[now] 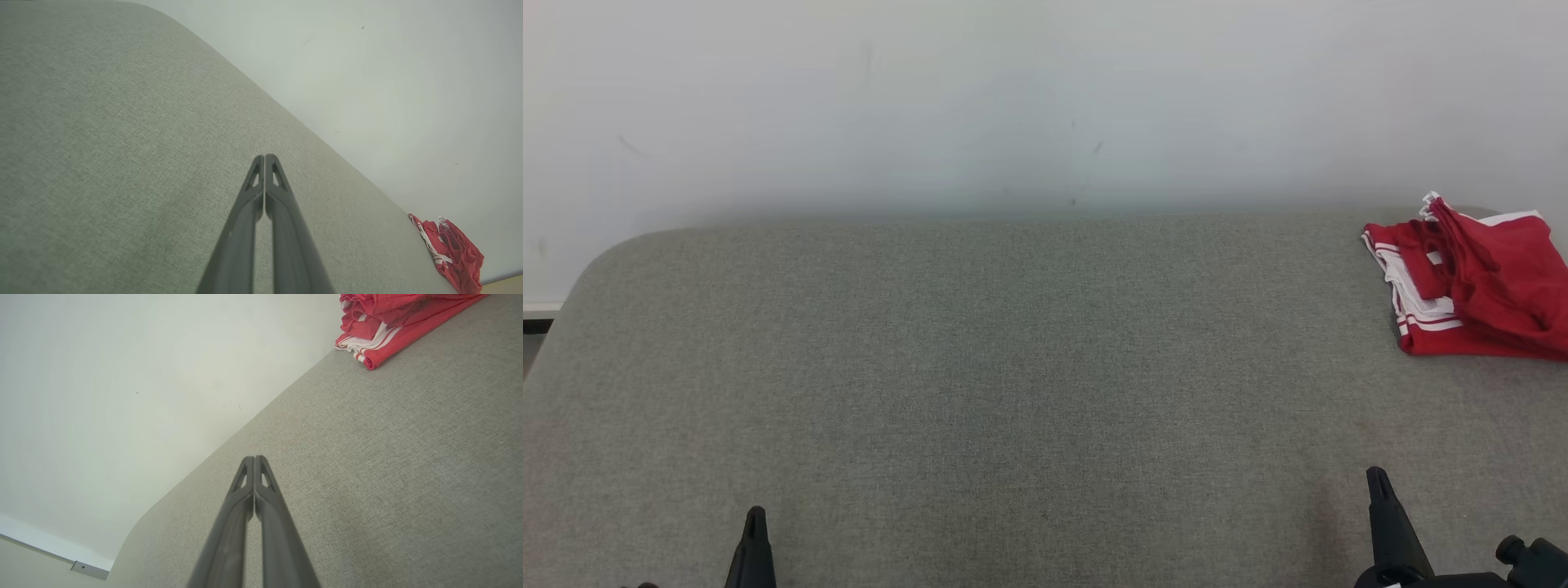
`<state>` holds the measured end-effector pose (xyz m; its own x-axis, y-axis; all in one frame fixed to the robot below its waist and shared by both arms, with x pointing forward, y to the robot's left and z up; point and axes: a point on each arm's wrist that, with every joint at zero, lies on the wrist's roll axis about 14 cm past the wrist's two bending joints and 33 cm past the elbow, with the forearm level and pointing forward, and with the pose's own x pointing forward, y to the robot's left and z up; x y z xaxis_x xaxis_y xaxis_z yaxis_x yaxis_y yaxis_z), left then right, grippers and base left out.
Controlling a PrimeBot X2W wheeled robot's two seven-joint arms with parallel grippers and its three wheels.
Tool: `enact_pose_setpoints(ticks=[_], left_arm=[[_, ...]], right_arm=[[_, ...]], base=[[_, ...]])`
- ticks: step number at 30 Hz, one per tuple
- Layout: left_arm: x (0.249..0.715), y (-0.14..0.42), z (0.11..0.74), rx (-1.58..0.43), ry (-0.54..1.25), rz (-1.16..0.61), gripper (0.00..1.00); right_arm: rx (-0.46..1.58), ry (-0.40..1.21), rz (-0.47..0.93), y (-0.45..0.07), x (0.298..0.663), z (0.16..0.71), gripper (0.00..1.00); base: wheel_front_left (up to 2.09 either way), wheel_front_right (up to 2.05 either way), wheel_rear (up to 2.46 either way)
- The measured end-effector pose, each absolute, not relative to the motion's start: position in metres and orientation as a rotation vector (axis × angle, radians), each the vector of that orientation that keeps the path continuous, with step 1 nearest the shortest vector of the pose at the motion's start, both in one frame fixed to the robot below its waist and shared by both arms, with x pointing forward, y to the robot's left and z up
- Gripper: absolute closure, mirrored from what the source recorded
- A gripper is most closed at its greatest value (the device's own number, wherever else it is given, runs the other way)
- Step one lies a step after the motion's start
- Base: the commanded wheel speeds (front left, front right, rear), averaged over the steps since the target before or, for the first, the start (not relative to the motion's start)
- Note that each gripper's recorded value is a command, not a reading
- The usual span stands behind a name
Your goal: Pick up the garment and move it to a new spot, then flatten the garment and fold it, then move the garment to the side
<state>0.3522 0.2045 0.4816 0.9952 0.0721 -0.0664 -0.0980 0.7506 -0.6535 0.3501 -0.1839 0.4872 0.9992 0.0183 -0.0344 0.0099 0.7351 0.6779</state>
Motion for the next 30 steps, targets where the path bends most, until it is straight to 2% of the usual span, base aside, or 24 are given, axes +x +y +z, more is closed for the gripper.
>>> enact_pose_setpoints(ticks=[30], left_arm=[[0.367,0.204,0.487,-1.082,0.037,0.083,1.00]], right_arm=[[1.095,0.036,-0.023,-0.192,0.366,0.492,1.00]], base=[[0.00,0.00,0.00]])
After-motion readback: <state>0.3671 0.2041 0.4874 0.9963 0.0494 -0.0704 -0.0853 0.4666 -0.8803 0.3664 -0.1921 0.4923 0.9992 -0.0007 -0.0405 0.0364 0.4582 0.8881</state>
